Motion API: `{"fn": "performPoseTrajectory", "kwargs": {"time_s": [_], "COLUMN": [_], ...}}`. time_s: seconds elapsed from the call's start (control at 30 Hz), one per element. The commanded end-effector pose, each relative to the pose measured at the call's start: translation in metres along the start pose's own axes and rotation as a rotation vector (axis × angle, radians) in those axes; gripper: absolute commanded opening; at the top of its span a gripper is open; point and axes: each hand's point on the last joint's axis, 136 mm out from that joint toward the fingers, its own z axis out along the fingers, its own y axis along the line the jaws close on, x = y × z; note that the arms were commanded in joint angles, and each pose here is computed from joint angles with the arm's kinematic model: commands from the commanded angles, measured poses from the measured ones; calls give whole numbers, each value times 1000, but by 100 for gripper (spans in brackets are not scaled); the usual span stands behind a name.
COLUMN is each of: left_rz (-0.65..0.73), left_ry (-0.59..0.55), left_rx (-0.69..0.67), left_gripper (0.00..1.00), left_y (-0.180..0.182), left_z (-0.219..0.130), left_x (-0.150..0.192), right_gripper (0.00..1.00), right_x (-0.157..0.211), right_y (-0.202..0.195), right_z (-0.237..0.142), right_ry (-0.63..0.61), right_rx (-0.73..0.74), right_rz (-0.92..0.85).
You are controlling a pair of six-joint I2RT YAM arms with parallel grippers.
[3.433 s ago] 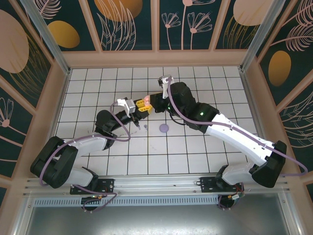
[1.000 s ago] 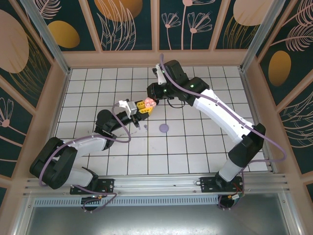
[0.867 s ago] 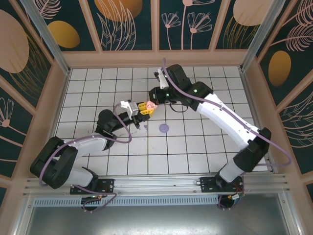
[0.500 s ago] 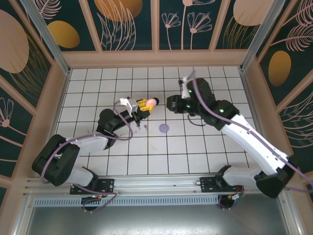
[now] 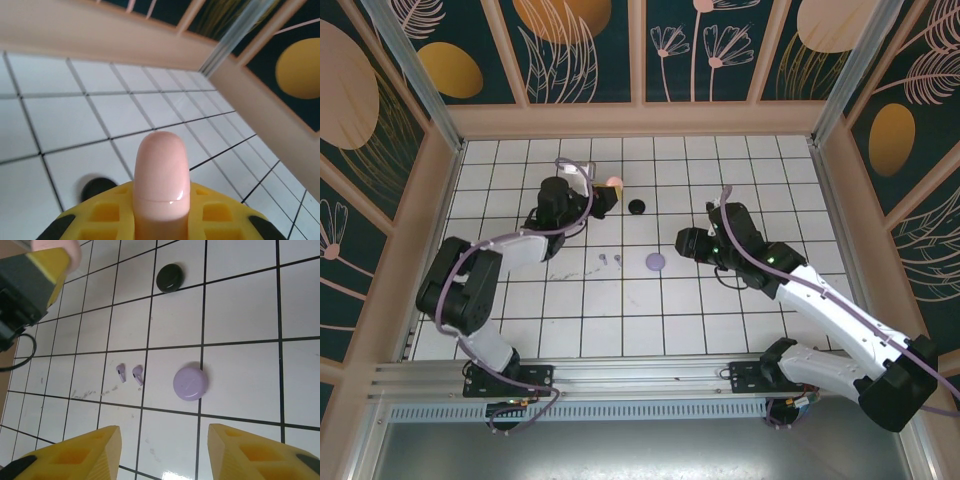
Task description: Insert the wireless bluetooth earbuds into the charging case
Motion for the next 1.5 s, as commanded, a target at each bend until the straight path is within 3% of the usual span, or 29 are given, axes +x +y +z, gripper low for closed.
{"fn": "performPoseTrajectory", "kwargs": {"time_s": [0.0,0.2,0.6,1.1,1.33,1.47], "left_rz": [-169,-256,-329,-314,-252,-226], "left_ry": [164,295,355,376,365,315], "left_rx": [-41,-76,-161,-237,-317,-347], "left_gripper": [0,0,4,34,53,57], "left_y": [23,44,84,114,126,129], "left_z": [14,41,47,38,20,3], "left_x": [32,56,83,83,70,47], "right_gripper": [51,52,53,57,63,67], "right_x": [-10,-7,-11,-18,-20,-14], "right_y": [3,0,0,6,2,-4], "right_z": [-4,-1,-5,-6,-7,0], "right_ry": [-64,-53,-59,-60,-64,-41], "right_rx": [-25,-12,5,9,35,58], "right_rz": [11,-11,-28,-32,-37,-41]}}
